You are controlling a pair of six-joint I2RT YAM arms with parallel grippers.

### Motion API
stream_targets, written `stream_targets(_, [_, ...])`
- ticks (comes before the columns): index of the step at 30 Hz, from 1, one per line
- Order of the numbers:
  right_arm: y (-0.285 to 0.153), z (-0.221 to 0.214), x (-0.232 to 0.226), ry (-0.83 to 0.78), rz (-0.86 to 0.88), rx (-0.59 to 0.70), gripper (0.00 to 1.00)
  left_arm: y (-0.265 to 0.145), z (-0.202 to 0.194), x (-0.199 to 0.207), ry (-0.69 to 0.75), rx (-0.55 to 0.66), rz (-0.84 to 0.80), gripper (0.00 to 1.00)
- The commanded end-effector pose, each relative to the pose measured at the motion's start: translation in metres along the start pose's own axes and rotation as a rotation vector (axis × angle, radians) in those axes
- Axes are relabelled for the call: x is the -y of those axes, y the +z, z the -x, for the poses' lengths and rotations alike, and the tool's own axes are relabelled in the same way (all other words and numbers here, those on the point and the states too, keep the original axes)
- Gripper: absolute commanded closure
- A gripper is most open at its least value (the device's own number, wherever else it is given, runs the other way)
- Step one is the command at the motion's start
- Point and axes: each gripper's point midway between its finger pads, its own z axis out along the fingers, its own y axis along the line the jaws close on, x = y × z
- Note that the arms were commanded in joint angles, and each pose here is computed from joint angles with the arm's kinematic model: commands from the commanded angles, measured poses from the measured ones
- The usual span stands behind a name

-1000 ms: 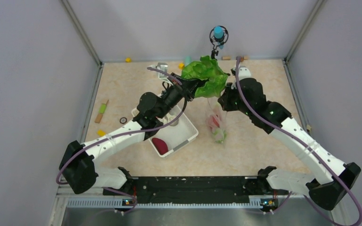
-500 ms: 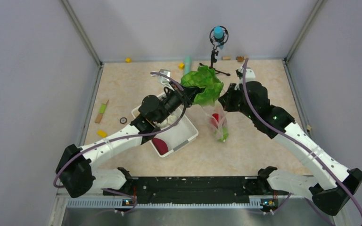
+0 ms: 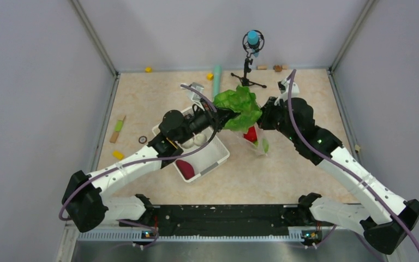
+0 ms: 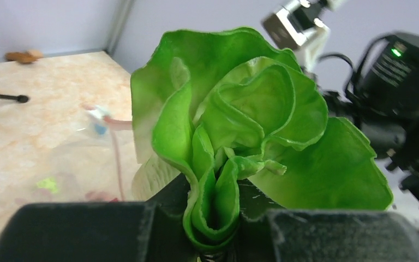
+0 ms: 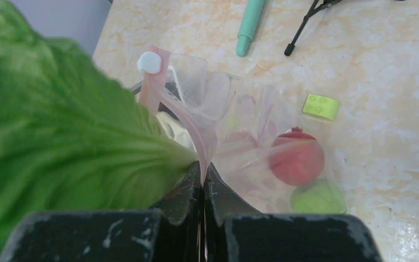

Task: Place the food in the zip-top bag and seal the zipper
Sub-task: Place the fake vegetable in the zipper food storage bag.

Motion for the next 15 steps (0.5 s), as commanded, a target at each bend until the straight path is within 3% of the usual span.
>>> stream_targets(1, [-0.007,0.027,-0.021,0.074,0.096,0.097,1.00,-0.008,0.001,0.053,0.110,-0.036,-0.289,1.00])
stream_targets(7, [-0.015,0.025,-0.035,0.093,0.172,0.076,1.00,-0.018,-0.023,0.061,0.247,-0.082,-0.441,1.00])
stream_targets(11, [-0.021,0.024,-0.042,0.097,0.209,0.055,1.00,-0.016,-0.043,0.070,0.321,-0.190,-0.574,1.00])
stream_targets(15, [-0.026,0.024,-0.045,0.100,0.228,0.046,1.00,0.000,-0.038,0.059,0.284,-0.199,-0.489,1.00])
